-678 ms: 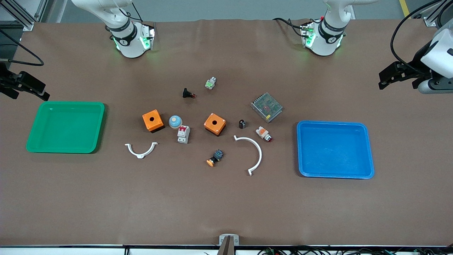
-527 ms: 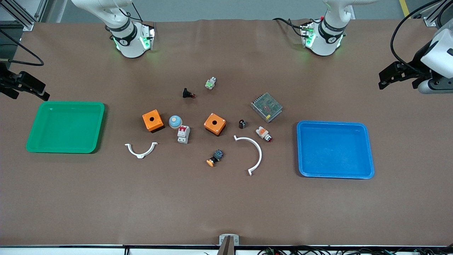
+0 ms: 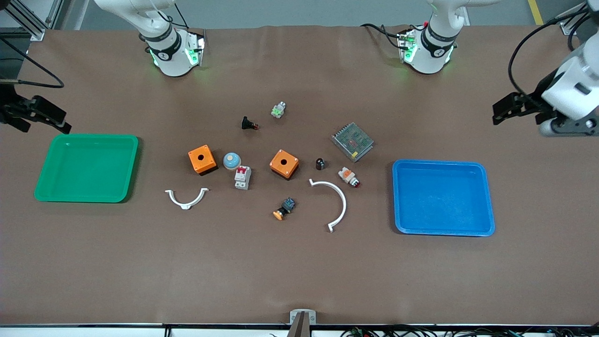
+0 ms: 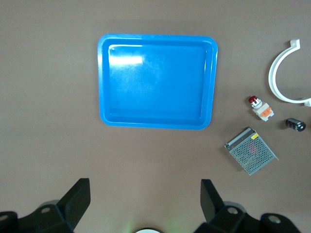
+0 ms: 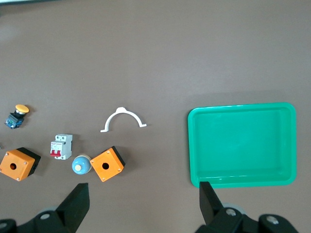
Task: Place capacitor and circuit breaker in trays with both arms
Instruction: 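Reach the right gripper toward the breaker while the left gripper reaches the capacitor, then close the right gripper on the breaker while the left gripper grasps the capacitor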
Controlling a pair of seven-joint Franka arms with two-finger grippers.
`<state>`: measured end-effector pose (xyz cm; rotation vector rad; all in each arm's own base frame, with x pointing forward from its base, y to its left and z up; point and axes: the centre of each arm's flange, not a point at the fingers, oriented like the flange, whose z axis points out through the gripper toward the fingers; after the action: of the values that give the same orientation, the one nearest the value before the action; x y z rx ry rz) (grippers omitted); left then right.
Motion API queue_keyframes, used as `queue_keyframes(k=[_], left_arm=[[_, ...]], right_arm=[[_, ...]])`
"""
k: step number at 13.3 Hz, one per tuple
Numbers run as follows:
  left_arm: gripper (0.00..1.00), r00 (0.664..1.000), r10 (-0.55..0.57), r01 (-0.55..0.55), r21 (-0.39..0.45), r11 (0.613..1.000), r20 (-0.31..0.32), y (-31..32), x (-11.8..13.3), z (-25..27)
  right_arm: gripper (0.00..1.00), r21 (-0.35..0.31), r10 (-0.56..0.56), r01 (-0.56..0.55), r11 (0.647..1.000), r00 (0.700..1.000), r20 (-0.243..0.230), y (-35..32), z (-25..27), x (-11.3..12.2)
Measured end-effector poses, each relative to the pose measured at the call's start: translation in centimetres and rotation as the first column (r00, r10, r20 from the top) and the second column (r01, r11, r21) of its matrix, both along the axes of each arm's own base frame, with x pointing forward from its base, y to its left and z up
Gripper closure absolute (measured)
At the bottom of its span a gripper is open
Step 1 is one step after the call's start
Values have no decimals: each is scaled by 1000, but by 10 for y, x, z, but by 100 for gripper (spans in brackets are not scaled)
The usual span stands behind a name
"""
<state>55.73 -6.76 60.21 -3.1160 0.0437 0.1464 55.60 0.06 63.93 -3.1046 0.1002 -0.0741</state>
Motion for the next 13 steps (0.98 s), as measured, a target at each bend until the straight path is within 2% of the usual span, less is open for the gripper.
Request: queue_keyframes(k=[4, 5, 7, 8, 10, 13], left_arm=[[0, 999, 34, -34, -14, 999, 2, -58, 30, -59], [0, 998, 60, -60, -19, 998, 2, -76, 35, -73], [0, 991, 134, -135, -23, 991, -10, -119, 39, -107], [0, 983, 184, -184, -18, 983, -20, -145, 38, -125], [0, 952, 305, -305, -10, 952, -29, -202, 33, -166], [0, 903, 429, -429, -16, 903, -35, -275, 21, -230]], right_arm=[[0, -5, 101, -102, 995, 994, -31, 65, -30, 15], [0, -6, 128, -129, 992, 990, -52, 83, -39, 16], [0, -10, 201, -204, 979, 972, -124, 130, -71, 17], [0, -13, 239, -243, 970, 960, -148, 157, -90, 19], [0, -21, 286, -293, 956, 945, -160, 211, -133, 23], [0, -13, 225, -230, 973, 961, -159, 276, -196, 18]])
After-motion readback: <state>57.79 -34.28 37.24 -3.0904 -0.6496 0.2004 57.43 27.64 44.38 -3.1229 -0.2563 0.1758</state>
